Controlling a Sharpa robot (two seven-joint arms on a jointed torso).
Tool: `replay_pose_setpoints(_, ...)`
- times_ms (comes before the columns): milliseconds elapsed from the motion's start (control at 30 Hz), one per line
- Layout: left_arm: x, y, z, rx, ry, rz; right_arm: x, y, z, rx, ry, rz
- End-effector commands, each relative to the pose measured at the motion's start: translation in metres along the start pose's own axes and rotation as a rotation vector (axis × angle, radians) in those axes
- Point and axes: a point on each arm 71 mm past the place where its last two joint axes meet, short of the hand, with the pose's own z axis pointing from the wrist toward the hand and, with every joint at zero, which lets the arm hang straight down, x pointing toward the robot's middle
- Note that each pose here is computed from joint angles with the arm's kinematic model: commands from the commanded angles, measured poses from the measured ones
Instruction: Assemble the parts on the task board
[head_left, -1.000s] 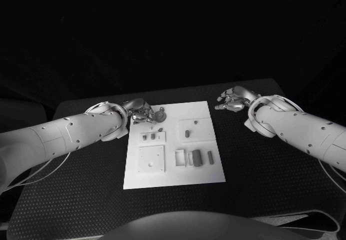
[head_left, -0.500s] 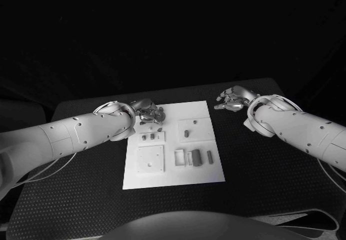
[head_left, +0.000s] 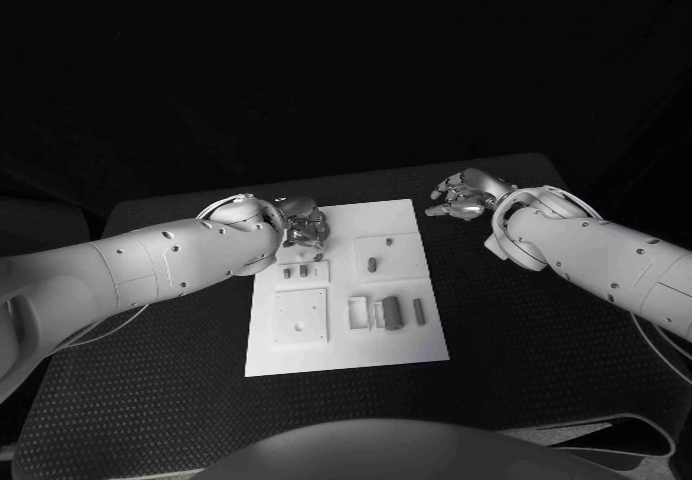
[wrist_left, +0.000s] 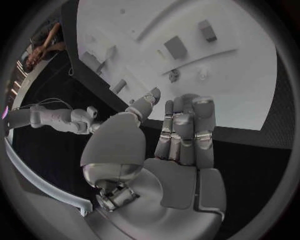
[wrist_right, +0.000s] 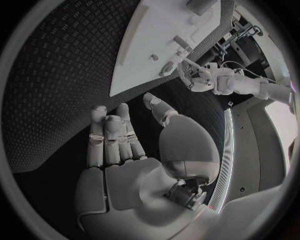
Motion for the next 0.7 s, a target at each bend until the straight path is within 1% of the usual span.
replay_pose_setpoints(33, 0.0032, 0.0001, 0.002, -0.073, 0.052, 0.101, 0.001, 0.001, 0.0, -0.01, 0.011, -0.006)
replay_pose_setpoints(167, 0.0034, -0.0046, 0.0054, -0.095, 0.047, 0.114, 0.002, 0.002, 0.001, -0.011, 0.012, -0.006)
replay_pose_setpoints(267, 0.0021, -0.0109, 0.0085, -0.082, 0.019, 0.109, 0.002, 0.002, 0.001, -0.012, 0.012, -0.006)
replay_pose_setpoints(333, 0.0032, -0.0131, 0.01, -0.086, 0.031, 0.113, 0.002, 0.003, 0.001, -0.013, 0.013, -0.006)
replay_pose_setpoints(467, 0.0046, -0.014, 0.0125, -0.11, 0.05, 0.123, 0.002, 0.003, 0.001, -0.013, 0.012, -0.005)
replay_pose_setpoints(700, 0.0079, -0.0144, 0.0141, -0.129, 0.095, 0.138, 0.002, 0.003, 0.001, -0.013, 0.013, -0.005)
